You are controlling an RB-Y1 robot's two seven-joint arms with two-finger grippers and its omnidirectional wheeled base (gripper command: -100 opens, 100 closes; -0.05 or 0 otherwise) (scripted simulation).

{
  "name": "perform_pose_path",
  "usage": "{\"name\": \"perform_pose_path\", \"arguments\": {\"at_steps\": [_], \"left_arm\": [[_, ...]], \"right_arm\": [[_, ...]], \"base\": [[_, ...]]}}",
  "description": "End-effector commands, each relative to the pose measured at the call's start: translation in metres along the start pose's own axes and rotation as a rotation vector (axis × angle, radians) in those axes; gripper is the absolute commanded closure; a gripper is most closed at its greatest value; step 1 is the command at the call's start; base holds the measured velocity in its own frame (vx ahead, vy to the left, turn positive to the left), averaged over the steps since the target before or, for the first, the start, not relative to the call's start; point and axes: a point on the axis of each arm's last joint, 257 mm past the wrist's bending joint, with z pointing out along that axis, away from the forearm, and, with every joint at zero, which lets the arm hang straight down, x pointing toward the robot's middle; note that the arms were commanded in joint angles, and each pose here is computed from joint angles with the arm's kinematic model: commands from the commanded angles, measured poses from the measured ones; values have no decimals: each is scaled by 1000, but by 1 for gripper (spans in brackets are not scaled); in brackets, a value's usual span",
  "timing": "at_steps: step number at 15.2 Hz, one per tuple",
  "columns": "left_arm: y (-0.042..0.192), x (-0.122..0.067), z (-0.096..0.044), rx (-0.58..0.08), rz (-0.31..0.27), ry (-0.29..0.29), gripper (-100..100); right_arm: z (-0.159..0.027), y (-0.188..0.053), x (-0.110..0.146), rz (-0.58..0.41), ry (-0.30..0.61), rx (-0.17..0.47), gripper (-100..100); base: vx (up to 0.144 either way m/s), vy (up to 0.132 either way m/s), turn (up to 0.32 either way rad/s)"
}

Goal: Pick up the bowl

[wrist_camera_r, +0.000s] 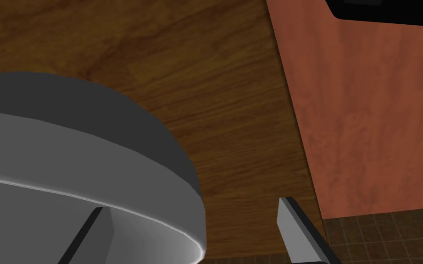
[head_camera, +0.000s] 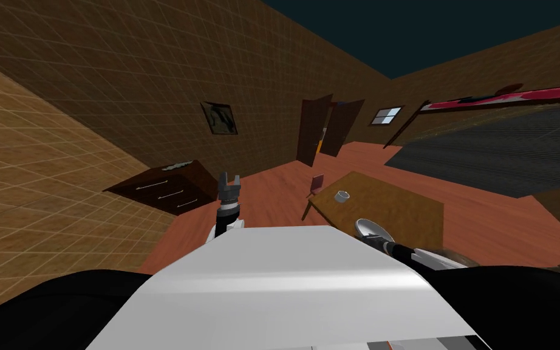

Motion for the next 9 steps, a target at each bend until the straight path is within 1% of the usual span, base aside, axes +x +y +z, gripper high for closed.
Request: {"name": "perform_pose_path", "arguments": {"at_steps": [1,2,3,5,6,7,9], "left_arm": [[0,0,0,0,0,0,0],[0,0,0,0,0,0,0],[0,0,0,0,0,0,0],[0,0,0,0,0,0,0],[0,0,0,0,0,0,0],[0,0,0,0,0,0,0],[0,0,0,0,0,0,0]], "right_arm": [[-6,-13,15,-23,35,21,-100],[-12,-25,28,-48,71,40,-100],[-12,-25,28,-48,71,40,-100],[-25,-44,51,-90,132,69,-100],[-35,-58,67,-120,176,88,-100],[-35,-58,67,-120,176,88,-100],[-41,-65,76,-137,202,97,-100]], "base": [[43,74,80],[39,77,105],[38,75,77],[49,88,96],[73,137,157],[74,125,122],[52,82,54]]}}
